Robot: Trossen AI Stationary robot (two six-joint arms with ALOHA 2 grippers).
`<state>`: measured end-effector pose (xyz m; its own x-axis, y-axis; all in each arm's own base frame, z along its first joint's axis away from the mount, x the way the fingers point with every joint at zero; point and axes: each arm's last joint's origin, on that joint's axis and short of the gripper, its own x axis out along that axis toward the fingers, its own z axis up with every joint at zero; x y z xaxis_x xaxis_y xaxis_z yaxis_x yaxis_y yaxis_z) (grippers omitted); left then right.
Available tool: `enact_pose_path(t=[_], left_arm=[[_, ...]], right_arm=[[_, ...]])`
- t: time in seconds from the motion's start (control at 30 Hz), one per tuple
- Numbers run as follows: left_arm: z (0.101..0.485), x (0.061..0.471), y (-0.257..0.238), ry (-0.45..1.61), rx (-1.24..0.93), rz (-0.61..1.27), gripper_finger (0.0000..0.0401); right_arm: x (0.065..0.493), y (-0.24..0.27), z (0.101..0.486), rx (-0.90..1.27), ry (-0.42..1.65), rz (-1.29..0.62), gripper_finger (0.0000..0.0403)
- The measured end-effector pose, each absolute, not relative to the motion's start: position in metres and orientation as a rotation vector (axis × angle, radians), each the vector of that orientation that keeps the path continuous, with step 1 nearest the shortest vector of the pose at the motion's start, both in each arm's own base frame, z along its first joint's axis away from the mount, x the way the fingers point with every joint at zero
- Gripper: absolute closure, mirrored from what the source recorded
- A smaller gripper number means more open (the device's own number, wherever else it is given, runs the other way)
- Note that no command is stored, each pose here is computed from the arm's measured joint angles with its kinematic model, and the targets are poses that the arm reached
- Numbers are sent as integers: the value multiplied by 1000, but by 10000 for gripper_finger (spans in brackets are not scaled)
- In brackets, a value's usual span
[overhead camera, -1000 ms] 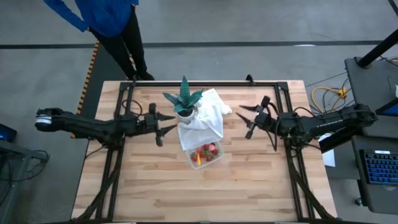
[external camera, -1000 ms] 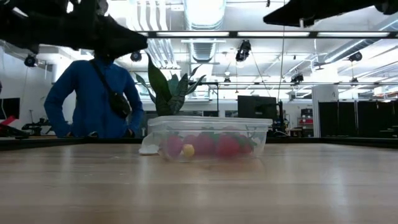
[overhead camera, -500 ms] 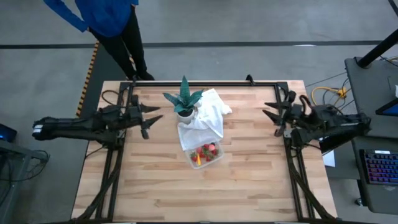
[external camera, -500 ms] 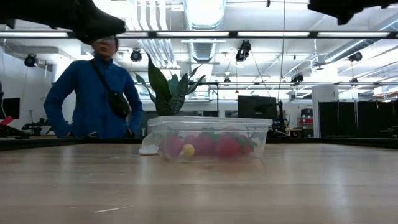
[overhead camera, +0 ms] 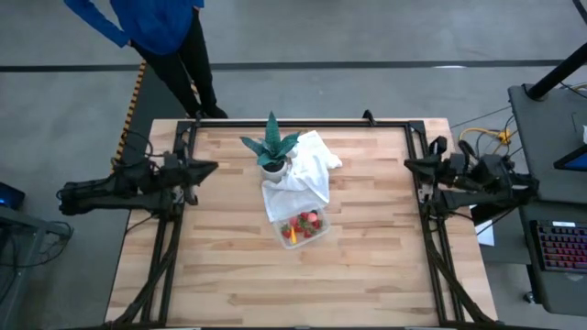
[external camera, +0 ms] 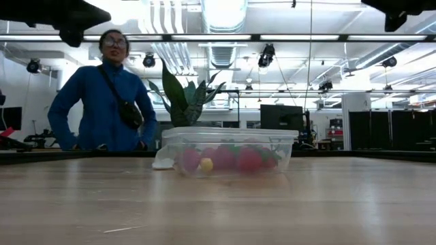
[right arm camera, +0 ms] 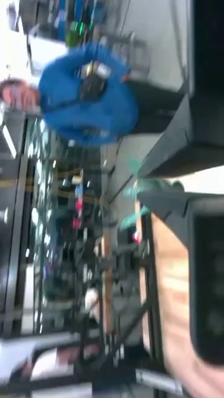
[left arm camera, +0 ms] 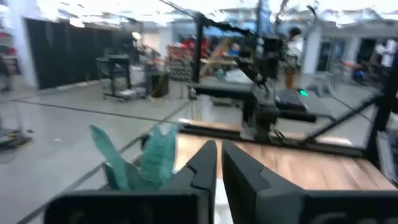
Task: Pick and placing Produce into tupperware
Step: Return to Home Position
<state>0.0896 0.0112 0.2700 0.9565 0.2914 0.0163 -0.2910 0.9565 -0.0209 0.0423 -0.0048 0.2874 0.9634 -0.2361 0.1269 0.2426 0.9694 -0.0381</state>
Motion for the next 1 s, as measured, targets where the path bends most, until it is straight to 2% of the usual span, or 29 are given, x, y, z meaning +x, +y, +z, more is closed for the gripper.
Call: enact_pose_path(t=[0.1, 0.3, 0.47, 0.6, 0.8, 1.0], left_arm=[[265, 90, 10, 9, -15, 271, 395], [258, 92, 11, 73, -10, 271, 400], [259, 90, 11, 65, 8, 273, 401], [256, 87, 10, 74, -9, 274, 401], [251, 84, 10, 68, -14, 280, 401], [248, 82, 10, 58, -16, 280, 401]], right_arm=[[52, -3, 283, -80, -95, -218, 391], [78, 2, 273, -101, -33, -168, 395], [84, 1, 265, -86, 3, -253, 395], [83, 5, 255, -42, -14, -91, 395], [90, 14, 235, -46, -149, 184, 395], [96, 13, 214, -37, -126, 109, 395]])
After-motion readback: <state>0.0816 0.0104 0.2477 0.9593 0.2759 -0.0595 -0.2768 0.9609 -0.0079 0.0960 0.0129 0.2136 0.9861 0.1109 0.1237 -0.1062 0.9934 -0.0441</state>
